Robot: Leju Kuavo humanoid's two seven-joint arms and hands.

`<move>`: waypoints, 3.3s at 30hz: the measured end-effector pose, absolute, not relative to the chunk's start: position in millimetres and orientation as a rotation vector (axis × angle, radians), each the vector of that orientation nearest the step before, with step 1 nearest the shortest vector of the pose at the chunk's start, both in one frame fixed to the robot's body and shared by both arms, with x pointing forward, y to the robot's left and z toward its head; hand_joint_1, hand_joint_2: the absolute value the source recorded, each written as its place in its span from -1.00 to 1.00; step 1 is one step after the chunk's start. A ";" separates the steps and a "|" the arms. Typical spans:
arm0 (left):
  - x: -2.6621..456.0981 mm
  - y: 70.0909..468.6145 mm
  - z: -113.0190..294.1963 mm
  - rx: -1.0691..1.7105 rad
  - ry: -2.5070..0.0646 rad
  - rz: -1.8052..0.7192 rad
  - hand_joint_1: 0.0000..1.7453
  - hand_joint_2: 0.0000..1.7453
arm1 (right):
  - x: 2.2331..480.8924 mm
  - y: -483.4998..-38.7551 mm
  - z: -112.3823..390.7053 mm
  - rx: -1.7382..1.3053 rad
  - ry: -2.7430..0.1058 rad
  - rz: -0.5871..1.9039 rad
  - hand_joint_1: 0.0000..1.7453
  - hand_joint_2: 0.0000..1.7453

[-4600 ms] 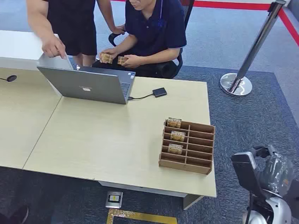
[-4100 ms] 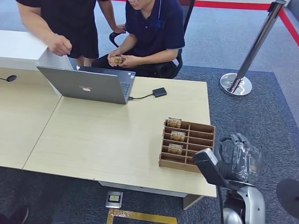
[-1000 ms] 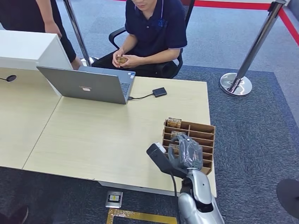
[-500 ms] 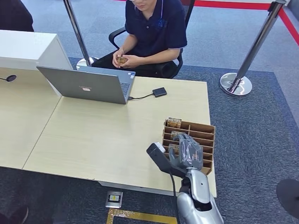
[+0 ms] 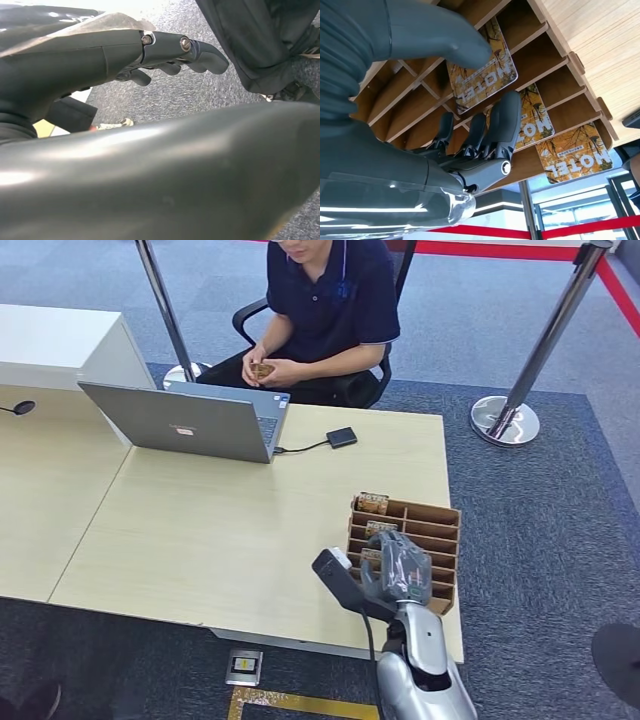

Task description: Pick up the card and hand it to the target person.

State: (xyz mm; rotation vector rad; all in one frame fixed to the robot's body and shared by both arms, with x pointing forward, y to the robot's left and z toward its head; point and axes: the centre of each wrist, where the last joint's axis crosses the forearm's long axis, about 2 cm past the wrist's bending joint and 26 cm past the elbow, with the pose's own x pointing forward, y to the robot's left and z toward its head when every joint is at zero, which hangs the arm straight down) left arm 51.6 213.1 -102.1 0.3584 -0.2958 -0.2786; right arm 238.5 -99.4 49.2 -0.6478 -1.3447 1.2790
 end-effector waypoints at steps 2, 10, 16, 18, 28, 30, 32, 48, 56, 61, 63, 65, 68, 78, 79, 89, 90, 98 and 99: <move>51.6 213.1 -102.1 0.358 -0.296 -0.278 -1.00 -1.00 | 238.5 -98.7 49.2 -0.648 -1.345 1.281 -0.03 1.00; 51.7 213.2 -102.0 0.358 -0.296 -0.277 -1.00 -1.00 | 238.7 -97.3 49.1 -0.660 -1.345 1.287 -0.04 1.00; 51.7 213.1 -102.0 0.358 -0.299 -0.282 -1.00 -1.00 | 238.7 -96.9 49.3 -0.675 -1.342 1.288 -0.06 1.00; 51.8 213.1 -102.0 0.358 -0.300 -0.284 -1.00 -1.00 | 238.6 -97.0 49.3 -0.682 -1.340 1.289 -0.06 1.00; 52.1 213.1 -102.0 0.359 -0.303 -0.292 -1.00 -1.00 | 238.1 -97.7 48.0 -0.716 -1.331 1.309 -0.07 1.00; 52.2 213.1 -102.0 0.359 -0.304 -0.292 -1.00 -1.00 | 237.7 -97.9 46.9 -0.717 -1.327 1.314 -0.08 1.00; 52.2 213.1 -102.0 0.358 -0.304 -0.292 -1.00 -1.00 | 237.2 -98.0 45.8 -0.716 -1.323 1.320 -0.06 1.00; 53.2 213.1 -101.8 0.358 -0.302 -0.274 -1.00 -1.00 | 236.5 -96.7 39.2 -0.685 -1.337 1.348 0.40 1.00; 54.4 214.0 -101.9 0.349 -0.280 -0.166 -1.00 -1.00 | 239.1 -94.3 38.8 -0.654 -1.353 1.347 0.65 1.00; 54.6 214.2 -101.9 0.349 -0.281 -0.160 -1.00 -1.00 | 240.1 -93.6 38.6 -0.652 -1.353 1.349 0.65 1.00; 54.6 214.2 -101.9 0.349 -0.282 -0.160 -1.00 -1.00 | 240.4 -93.3 38.5 -0.651 -1.354 1.350 0.66 1.00; 54.7 214.2 -101.9 0.349 -0.283 -0.162 -1.00 -1.00 | 240.5 -92.8 38.5 -0.651 -1.354 1.352 0.66 1.00; 54.7 214.2 -101.9 0.350 -0.285 -0.165 -1.00 -1.00 | 240.5 -92.4 38.6 -0.651 -1.357 1.351 0.66 1.00; 54.8 214.2 -101.8 0.352 -0.293 -0.182 -1.00 -1.00 | 241.8 -91.9 41.7 -0.661 -1.382 1.333 0.63 1.00; 54.7 214.2 -101.8 0.353 -0.293 -0.183 -1.00 -1.00 | 242.0 -91.8 42.1 -0.661 -1.384 1.333 0.62 1.00; 54.9 214.3 -101.8 0.358 -0.295 -0.193 -1.00 -1.00 | 249.9 -91.0 68.8 -0.716 -1.474 1.279 0.62 1.00; 54.9 214.3 -101.8 0.359 -0.295 -0.194 -1.00 -1.00 | 250.7 -91.1 72.4 -0.721 -1.486 1.269 0.62 1.00; 55.1 214.3 -101.7 0.362 -0.297 -0.201 -1.00 -1.00 | 256.2 -91.9 93.8 -0.757 -1.561 1.217 0.62 1.00; 55.1 214.3 -101.7 0.362 -0.297 -0.202 -1.00 -1.00 | 256.7 -91.8 96.1 -0.760 -1.569 1.212 0.61 1.00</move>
